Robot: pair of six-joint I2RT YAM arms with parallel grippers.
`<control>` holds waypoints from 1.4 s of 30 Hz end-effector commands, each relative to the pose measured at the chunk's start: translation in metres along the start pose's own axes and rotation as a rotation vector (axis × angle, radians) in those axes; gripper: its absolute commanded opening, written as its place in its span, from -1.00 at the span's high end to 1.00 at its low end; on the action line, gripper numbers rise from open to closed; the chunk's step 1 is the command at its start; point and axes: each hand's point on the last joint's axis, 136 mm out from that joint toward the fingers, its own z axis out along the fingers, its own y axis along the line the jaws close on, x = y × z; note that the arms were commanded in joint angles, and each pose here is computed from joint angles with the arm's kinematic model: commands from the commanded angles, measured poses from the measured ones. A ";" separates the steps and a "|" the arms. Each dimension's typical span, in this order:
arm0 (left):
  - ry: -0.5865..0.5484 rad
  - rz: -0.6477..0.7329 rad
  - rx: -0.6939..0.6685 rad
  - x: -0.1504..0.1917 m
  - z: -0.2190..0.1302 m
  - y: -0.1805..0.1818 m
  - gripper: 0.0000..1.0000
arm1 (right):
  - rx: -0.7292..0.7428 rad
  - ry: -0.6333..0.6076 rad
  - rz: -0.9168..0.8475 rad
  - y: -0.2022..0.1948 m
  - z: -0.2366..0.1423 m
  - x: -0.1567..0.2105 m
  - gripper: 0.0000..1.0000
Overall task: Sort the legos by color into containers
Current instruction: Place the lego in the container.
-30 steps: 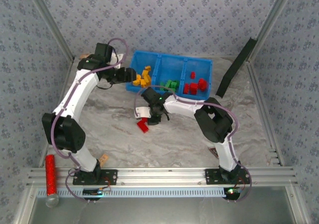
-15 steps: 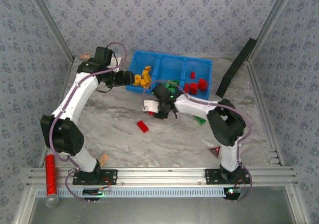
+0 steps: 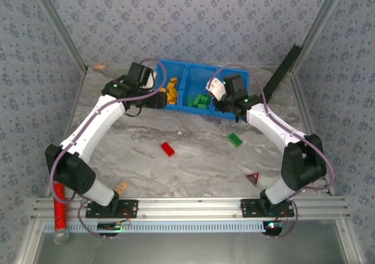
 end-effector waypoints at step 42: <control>0.191 -0.290 0.078 0.126 0.133 -0.276 -0.67 | 0.172 0.217 0.380 -0.089 0.098 0.060 0.09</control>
